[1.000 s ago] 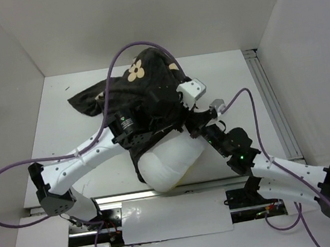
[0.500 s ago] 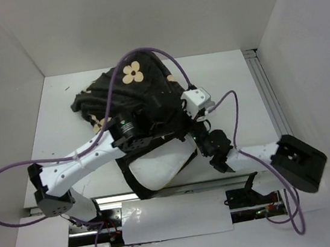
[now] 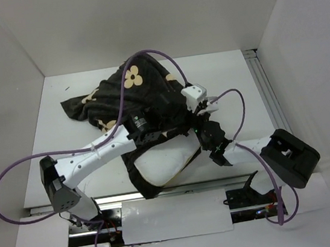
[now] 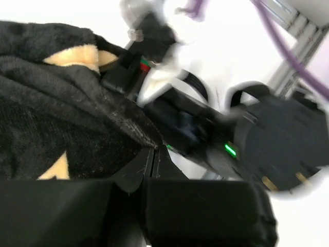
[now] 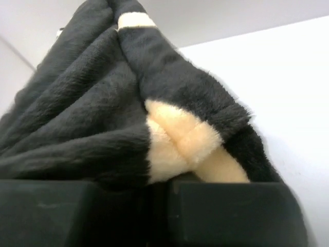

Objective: Put the pillow into the pillowcase

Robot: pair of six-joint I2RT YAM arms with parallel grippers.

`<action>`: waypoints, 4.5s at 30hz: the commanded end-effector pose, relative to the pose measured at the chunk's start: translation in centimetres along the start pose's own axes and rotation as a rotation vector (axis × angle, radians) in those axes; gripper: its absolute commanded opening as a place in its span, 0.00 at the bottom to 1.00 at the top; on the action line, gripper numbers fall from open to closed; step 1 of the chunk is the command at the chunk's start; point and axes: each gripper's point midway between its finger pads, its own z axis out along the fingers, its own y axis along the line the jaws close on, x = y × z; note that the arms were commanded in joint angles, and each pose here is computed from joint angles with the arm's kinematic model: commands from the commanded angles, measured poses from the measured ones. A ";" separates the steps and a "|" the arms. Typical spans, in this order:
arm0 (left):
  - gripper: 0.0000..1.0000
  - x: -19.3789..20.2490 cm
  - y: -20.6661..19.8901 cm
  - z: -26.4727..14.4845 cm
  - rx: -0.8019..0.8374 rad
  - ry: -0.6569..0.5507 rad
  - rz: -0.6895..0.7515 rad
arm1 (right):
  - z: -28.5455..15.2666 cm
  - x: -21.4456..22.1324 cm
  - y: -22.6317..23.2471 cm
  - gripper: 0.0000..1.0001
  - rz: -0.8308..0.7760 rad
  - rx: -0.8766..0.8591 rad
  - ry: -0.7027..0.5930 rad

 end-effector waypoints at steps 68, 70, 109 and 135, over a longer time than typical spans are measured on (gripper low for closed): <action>0.90 12.9 19.8 2.2 -0.221 0.107 -0.677 | 0.1 -0.2 -1.9 1.00 -0.207 -0.061 0.606; 0.92 14.3 19.3 -0.5 -0.275 0.085 -0.693 | -1.9 -0.5 -1.4 1.00 -0.232 -0.062 0.635; 0.70 28.2 15.1 -2.5 -0.271 0.121 -0.827 | -11.1 9.9 11.4 0.00 -0.483 -0.481 0.730; 0.00 8.8 1.3 -13.4 0.172 -0.072 -0.456 | 0.7 -7.3 19.2 0.00 -0.277 -0.227 -0.116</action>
